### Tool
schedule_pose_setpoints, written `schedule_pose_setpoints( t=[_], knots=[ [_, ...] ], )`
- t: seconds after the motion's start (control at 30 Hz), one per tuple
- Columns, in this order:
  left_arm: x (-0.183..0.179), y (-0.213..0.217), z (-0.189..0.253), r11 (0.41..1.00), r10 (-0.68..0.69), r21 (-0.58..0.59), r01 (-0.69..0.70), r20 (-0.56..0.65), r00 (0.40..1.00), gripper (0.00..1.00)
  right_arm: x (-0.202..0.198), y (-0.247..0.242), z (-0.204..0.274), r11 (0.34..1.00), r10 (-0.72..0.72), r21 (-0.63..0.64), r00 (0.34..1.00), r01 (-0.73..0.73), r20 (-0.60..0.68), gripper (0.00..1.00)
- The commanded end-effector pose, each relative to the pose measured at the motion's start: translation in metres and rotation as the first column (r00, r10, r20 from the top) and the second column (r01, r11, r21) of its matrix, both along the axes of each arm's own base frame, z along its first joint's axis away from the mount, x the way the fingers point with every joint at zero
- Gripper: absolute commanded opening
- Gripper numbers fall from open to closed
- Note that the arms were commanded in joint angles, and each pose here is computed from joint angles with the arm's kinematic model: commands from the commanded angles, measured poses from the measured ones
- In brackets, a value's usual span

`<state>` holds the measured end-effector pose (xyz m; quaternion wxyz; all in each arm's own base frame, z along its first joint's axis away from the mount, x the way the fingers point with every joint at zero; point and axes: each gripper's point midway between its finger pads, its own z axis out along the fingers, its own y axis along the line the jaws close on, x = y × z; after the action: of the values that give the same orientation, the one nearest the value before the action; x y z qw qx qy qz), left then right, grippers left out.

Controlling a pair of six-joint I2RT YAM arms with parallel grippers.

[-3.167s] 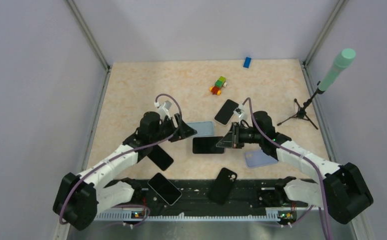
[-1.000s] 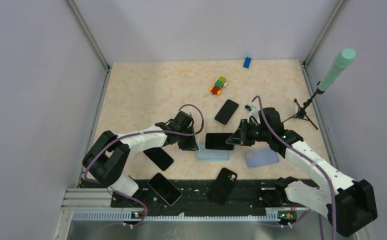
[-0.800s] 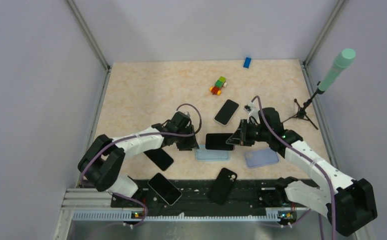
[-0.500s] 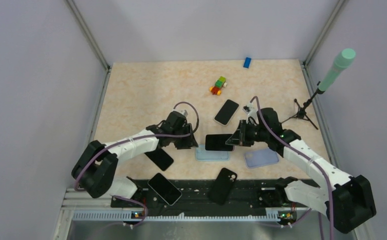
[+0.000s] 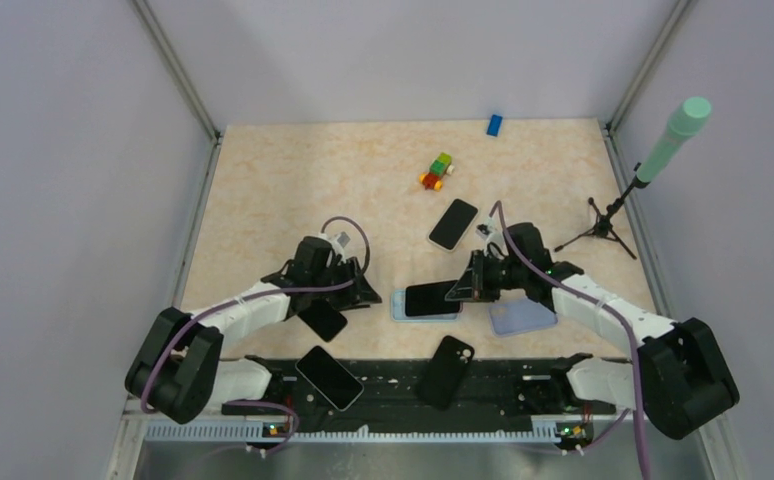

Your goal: Put the phone into the phone case

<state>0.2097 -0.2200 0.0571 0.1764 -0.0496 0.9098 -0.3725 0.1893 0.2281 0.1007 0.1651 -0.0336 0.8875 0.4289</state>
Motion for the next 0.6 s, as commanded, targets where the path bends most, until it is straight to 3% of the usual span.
schedule_pose_setpoints(
  t=[0.0,0.57],
  knots=[
    [-0.003,-0.016,0.019,0.989,-0.069,-0.128,0.078,0.068,0.995,0.42,0.010,0.013,0.014,0.996,0.020,0.091,0.999,-0.022,0.027,0.00],
    [-0.005,-0.024,-0.007,0.986,-0.090,-0.141,0.086,-0.021,0.996,0.41,0.012,0.015,-0.024,0.999,0.040,0.018,0.990,-0.038,-0.135,0.00]
  ],
)
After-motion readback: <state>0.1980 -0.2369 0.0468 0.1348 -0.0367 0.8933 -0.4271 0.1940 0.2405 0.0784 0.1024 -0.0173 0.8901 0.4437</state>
